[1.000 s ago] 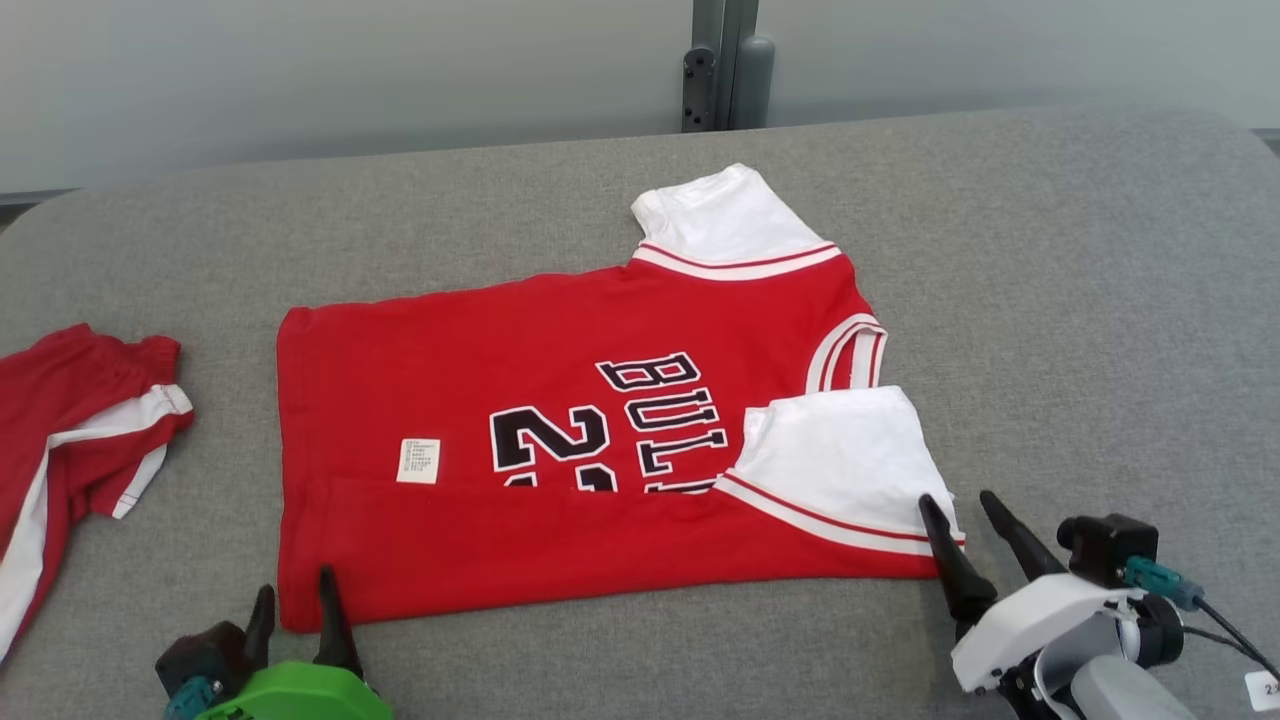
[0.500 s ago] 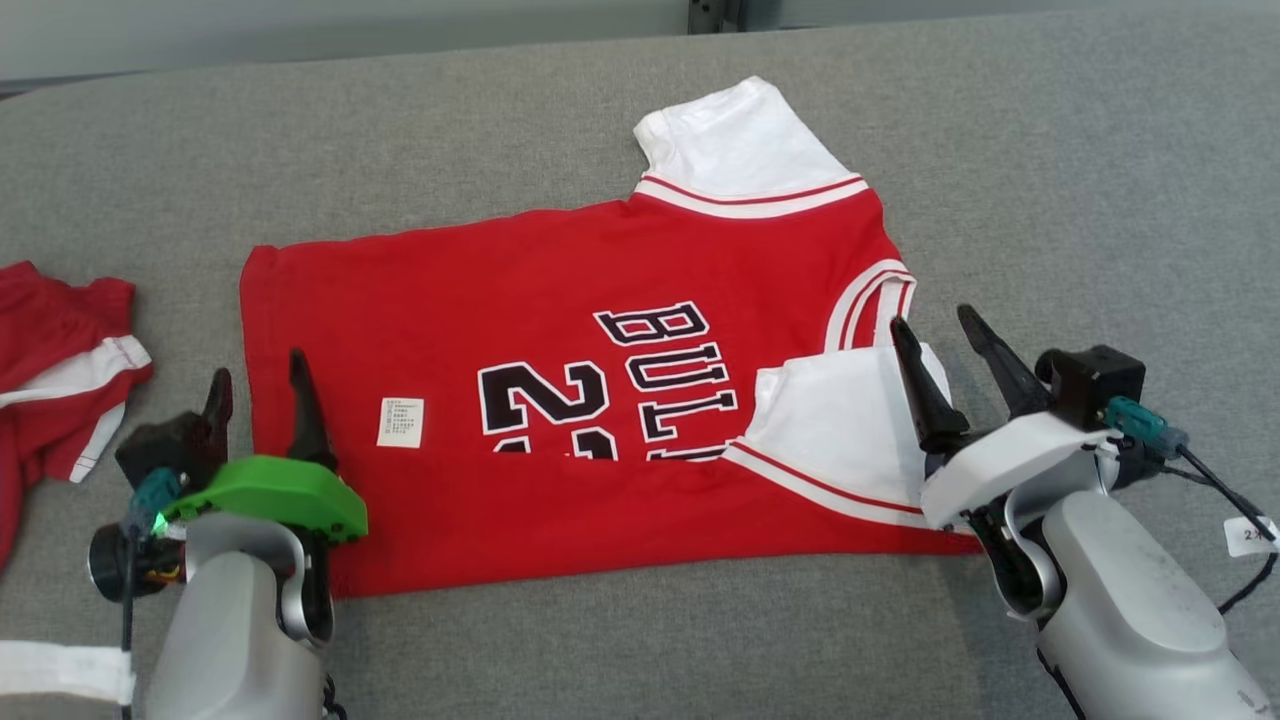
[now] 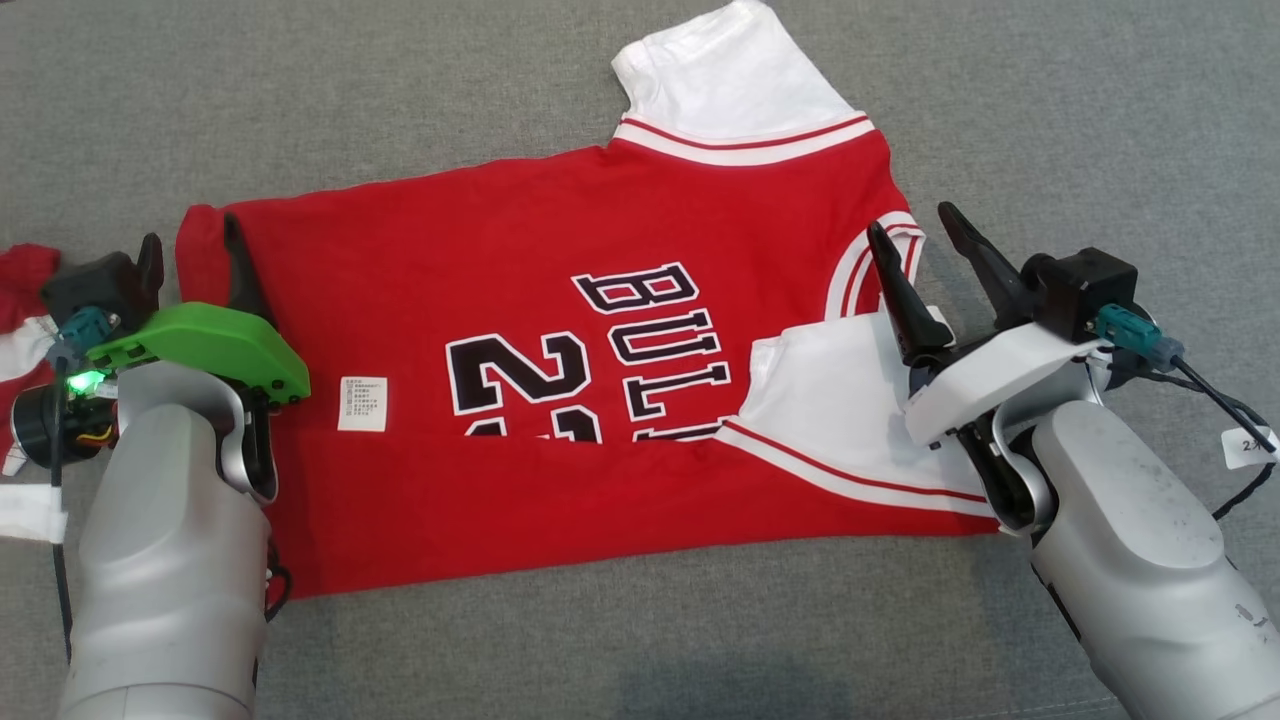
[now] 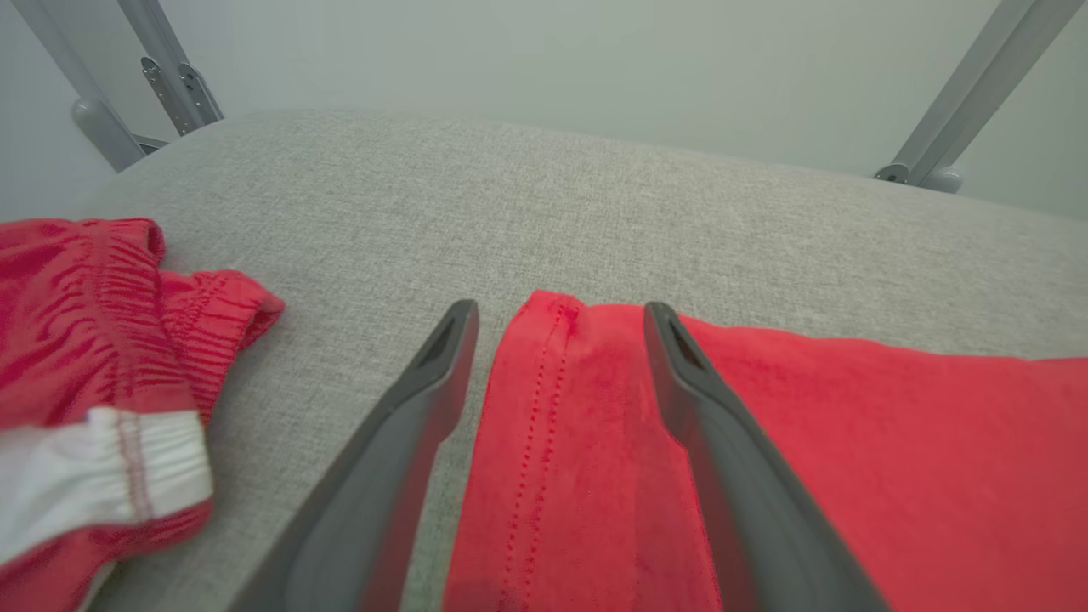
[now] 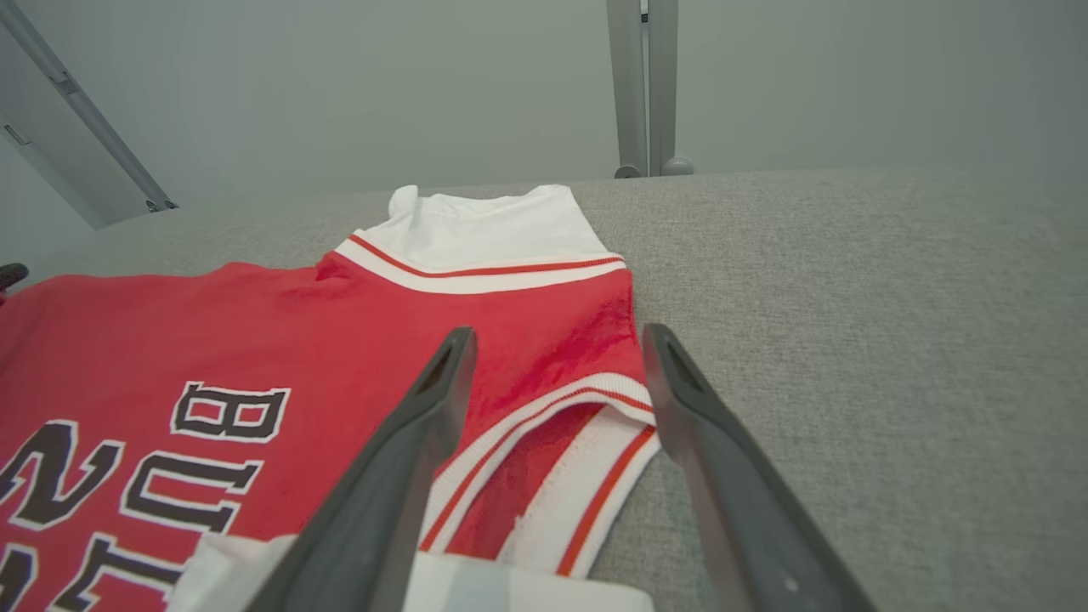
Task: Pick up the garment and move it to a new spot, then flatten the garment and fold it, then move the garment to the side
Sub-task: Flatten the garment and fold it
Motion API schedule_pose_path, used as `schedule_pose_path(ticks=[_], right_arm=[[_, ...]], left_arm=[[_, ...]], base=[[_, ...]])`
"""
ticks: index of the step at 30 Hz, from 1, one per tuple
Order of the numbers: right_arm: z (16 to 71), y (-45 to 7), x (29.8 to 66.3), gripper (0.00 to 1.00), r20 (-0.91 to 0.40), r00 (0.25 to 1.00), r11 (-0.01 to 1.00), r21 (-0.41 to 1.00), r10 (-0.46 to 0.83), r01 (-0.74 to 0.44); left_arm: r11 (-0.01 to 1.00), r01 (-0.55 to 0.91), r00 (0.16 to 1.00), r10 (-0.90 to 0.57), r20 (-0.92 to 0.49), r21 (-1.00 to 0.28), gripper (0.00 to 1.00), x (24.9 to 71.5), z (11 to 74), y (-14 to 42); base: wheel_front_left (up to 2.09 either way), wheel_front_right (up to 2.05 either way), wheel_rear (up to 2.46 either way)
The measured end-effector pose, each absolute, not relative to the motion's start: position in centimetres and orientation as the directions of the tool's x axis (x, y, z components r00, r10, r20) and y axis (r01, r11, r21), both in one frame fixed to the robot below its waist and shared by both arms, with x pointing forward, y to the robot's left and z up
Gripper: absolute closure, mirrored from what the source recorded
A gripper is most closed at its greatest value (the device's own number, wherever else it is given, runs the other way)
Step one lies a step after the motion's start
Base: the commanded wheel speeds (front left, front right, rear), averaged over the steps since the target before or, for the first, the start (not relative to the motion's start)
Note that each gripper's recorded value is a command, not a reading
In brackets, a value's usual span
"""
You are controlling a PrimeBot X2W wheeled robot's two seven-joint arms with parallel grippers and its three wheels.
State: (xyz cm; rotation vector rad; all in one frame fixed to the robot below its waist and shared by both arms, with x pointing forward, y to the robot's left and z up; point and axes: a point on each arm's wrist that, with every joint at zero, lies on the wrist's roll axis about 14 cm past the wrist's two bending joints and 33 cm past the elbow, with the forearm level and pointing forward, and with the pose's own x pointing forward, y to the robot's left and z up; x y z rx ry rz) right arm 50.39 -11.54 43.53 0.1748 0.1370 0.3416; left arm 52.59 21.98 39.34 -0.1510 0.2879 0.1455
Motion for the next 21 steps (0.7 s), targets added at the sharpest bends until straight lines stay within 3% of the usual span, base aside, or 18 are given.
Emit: schedule_pose_path(ticks=[9,10,11,12,13,14,21], right_arm=[[43.1,-10.9,51.7,0.0,-0.107,0.921,0.919,0.179,0.374,-0.353],[43.1,-10.8,51.9,0.0,-0.105,0.919,0.917,0.174,0.38,-0.36],[43.2,-10.8,52.1,0.0,-0.103,0.917,0.916,0.166,0.385,-0.366],[43.4,-10.7,52.4,0.0,-0.1,0.915,0.914,0.155,0.391,-0.374],[43.5,-10.7,52.7,0.0,-0.097,0.914,0.914,0.148,0.394,-0.379],[43.7,-10.7,53.1,0.0,-0.093,0.913,0.913,0.141,0.398,-0.384],[44.9,-10.5,56.5,0.0,-0.077,0.905,0.907,0.085,0.419,-0.412]], left_arm=[[0.98,-0.172,0.911,0.118,-0.395,-0.102,0.0,53.9,36.8,22.1],[0.98,-0.172,0.903,0.116,-0.413,-0.101,0.04,53.8,36.4,22.0],[0.98,-0.172,0.899,0.115,-0.422,-0.1,0.11,53.8,36.1,21.9],[0.98,-0.172,0.897,0.115,-0.427,-0.097,0.29,54.0,36.0,21.9],[0.981,-0.171,0.897,0.114,-0.427,-0.096,0.53,54.1,36.0,21.9],[0.981,-0.169,0.897,0.113,-0.428,-0.095,1.0,54.2,36.0,21.8],[0.986,-0.143,0.908,0.097,-0.408,-0.085,1.0,54.5,36.0,21.4]], base=[[0.0,0.0,0.0],[0.0,0.0,0.0],[0.0,0.0,0.0],[0.0,0.0,0.0],[0.0,0.0,0.0],[0.0,0.0,0.0],[0.0,0.0,0.0]])
